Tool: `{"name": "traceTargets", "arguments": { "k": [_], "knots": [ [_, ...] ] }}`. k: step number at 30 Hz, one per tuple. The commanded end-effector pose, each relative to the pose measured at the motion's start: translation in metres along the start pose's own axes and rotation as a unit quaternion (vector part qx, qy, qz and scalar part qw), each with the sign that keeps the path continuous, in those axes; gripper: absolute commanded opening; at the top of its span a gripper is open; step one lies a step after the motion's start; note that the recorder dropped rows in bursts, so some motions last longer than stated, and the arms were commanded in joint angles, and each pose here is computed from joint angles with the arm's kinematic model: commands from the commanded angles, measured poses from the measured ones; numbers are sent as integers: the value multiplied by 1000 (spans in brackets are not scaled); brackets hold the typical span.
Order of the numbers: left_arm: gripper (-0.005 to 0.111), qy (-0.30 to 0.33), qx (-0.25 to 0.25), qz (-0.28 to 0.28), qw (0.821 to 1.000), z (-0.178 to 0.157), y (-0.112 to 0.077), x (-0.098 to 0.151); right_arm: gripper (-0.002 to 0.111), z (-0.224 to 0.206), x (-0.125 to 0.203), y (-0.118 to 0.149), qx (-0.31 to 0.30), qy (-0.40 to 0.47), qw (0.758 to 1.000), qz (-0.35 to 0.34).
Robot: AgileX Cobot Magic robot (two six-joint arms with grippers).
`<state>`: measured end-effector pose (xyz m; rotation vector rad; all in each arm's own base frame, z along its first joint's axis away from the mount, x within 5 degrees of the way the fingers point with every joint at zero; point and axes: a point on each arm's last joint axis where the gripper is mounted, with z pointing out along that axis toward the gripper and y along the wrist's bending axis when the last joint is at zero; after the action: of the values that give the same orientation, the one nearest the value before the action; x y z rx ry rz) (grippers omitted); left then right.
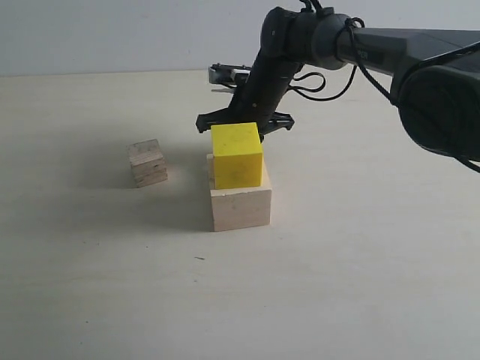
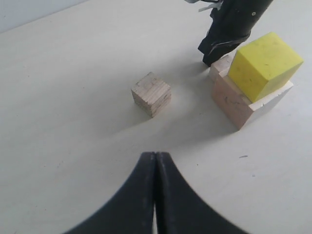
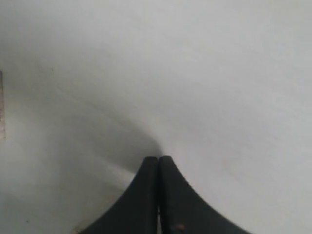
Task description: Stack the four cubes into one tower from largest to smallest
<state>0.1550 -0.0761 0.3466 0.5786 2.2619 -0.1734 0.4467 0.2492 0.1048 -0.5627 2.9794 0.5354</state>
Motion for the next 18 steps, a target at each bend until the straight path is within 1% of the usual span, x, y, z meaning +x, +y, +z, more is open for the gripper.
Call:
{"name": "traceTargets", "arguments": {
  "k": [1, 4, 9, 18],
  "knots": [
    [0, -6, 5, -1, 1000, -2, -1, 0, 0, -5, 2, -8, 56, 14, 998, 9],
    [0, -6, 5, -1, 1000, -2, -1, 0, 0, -7, 3, -13, 83, 22, 996, 16],
    [0, -5, 5, -1, 1000, -2, -1, 0, 0, -19, 4, -11, 92, 19, 995, 25],
    [0, -3, 5, -1, 1000, -2, -1, 1, 0, -57, 3, -5, 130, -1, 991, 18]
  ]
}}
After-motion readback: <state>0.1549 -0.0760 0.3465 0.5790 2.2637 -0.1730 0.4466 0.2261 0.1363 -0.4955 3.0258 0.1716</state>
